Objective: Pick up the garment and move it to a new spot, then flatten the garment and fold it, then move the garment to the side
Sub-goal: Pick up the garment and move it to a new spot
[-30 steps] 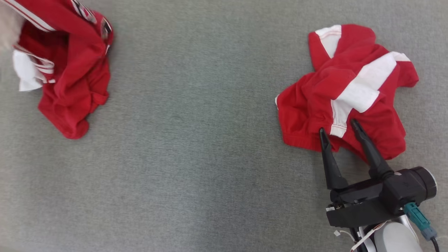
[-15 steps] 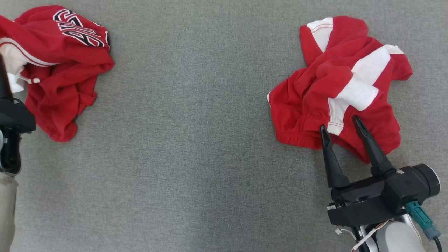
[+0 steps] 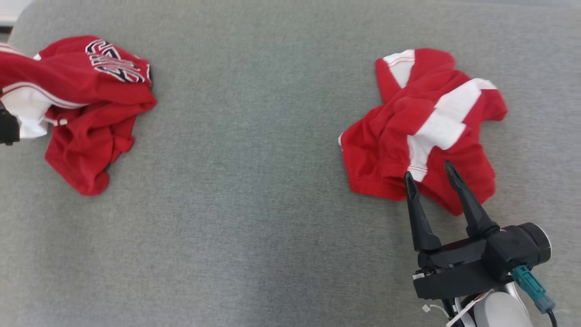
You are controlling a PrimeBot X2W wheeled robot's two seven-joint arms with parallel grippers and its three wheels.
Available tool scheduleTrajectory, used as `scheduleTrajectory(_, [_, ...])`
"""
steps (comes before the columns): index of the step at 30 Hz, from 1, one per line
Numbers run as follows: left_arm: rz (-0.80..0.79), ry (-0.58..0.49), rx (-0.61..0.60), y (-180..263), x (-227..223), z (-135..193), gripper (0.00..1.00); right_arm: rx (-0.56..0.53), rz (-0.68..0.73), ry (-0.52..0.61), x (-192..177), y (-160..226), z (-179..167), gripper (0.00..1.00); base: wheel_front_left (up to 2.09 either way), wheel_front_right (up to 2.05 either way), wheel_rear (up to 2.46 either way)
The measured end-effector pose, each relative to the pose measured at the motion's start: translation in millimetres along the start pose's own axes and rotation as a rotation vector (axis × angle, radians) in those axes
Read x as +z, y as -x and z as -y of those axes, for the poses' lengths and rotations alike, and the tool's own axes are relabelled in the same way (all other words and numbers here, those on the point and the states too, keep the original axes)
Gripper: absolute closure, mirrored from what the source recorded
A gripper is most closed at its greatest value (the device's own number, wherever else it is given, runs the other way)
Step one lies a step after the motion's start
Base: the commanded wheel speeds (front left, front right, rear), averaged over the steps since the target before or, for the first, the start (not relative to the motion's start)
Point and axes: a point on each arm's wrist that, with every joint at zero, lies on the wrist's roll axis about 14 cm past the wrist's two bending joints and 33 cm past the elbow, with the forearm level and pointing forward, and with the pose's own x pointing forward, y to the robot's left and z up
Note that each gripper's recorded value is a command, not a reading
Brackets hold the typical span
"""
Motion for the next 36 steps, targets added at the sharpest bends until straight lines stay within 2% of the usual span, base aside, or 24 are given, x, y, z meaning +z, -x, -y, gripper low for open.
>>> scheduleTrajectory(8, [0.088, 0.003, -0.145, 5, 23, 58, 0.0, -0.081, 0.014, 0.01, 11, 24, 18, 0.0, 0.0, 0.0, 0.0])
scheduleTrajectory(16, [0.082, 0.077, -0.265, 38, 13, 117, 0.0, -0.196, 0.03, 0.023, 26, 63, 43, 0.0, 0.0, 0.0, 0.0])
scheduleTrajectory(29, [-0.003, 0.163, -0.292, 117, -11, 139, 0.0, -0.287, 0.067, 0.03, 45, 106, 55, 0.0, 0.0, 0.0, 0.0])
scheduleTrajectory(36, [-0.036, 0.22, -0.238, 153, -19, 135, 0.0, -0.308, 0.072, 0.033, 47, 120, 57, 0.0, 0.0, 0.0, 0.0])
